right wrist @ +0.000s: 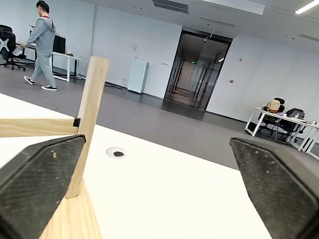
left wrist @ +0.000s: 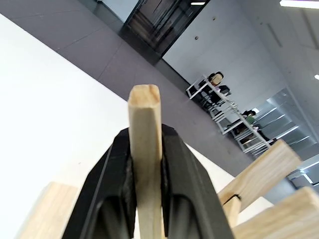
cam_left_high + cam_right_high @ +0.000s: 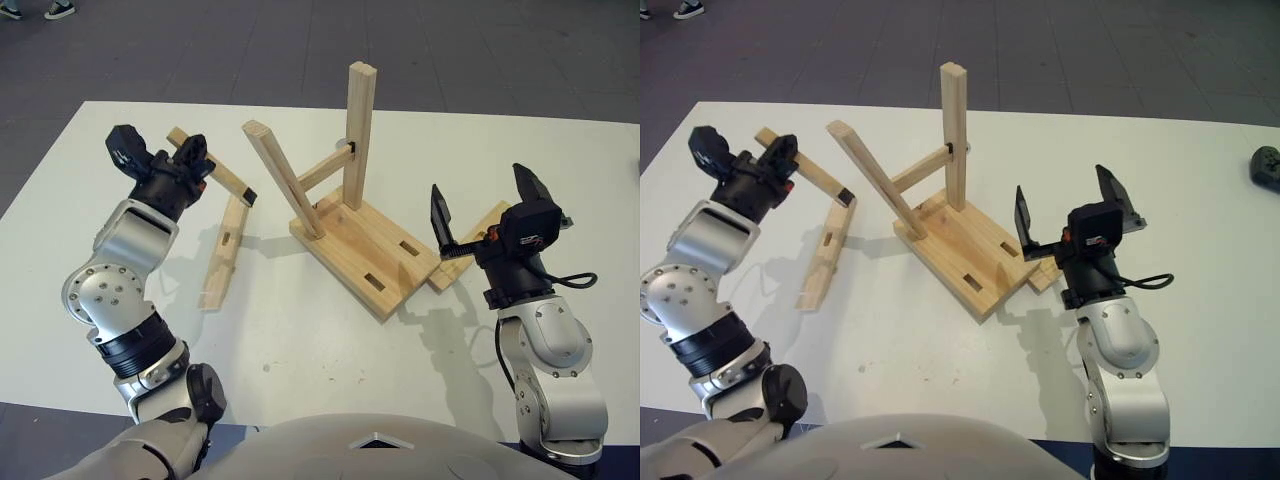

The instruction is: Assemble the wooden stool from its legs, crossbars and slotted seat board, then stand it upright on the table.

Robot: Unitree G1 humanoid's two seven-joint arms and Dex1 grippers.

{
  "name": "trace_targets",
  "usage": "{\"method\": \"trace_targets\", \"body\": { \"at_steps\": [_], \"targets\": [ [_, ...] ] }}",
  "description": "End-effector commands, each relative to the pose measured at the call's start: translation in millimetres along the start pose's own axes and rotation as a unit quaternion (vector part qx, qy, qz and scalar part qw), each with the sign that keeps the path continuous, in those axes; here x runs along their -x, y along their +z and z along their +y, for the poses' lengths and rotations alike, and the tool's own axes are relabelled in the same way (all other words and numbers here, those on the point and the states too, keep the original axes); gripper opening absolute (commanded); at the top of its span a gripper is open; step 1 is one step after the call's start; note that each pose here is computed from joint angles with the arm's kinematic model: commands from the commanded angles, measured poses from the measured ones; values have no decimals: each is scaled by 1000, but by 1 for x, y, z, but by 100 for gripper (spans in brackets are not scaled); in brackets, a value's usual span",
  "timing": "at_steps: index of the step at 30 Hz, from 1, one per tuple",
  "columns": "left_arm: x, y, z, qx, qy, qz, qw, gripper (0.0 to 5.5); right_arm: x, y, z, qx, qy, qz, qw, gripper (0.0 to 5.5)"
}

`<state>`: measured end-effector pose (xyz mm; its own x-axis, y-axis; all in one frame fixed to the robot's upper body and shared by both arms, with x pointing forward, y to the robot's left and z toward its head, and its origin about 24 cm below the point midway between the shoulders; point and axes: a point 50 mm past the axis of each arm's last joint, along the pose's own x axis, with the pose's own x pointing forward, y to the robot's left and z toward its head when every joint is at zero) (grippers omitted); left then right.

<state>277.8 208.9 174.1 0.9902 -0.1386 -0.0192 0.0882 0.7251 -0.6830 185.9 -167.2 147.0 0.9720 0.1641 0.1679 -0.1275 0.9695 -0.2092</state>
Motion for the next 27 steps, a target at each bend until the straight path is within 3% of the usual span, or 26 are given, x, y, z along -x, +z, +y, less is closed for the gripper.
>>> {"method": "trace_targets", "body": {
  "at_steps": [1,5,13,21,27],
  "targets": [
    [-6,12,-12,-41,-20,-5,999,43,-1,-1,1,-4,-4,0,1000,540],
    [8,1,1,-156,14,21,987,43,0,-2,-2,5,-17,4,1000,540],
    [31,-19,27,-199,79,67,975,43,8,-4,-8,13,-40,15,999,540],
    [5,-17,38,-234,61,28,970,43,10,-5,-8,11,-48,17,999,540],
    [3,-25,54,-232,74,30,969,43,9,-4,-10,14,-44,17,999,540]
  ]
}}
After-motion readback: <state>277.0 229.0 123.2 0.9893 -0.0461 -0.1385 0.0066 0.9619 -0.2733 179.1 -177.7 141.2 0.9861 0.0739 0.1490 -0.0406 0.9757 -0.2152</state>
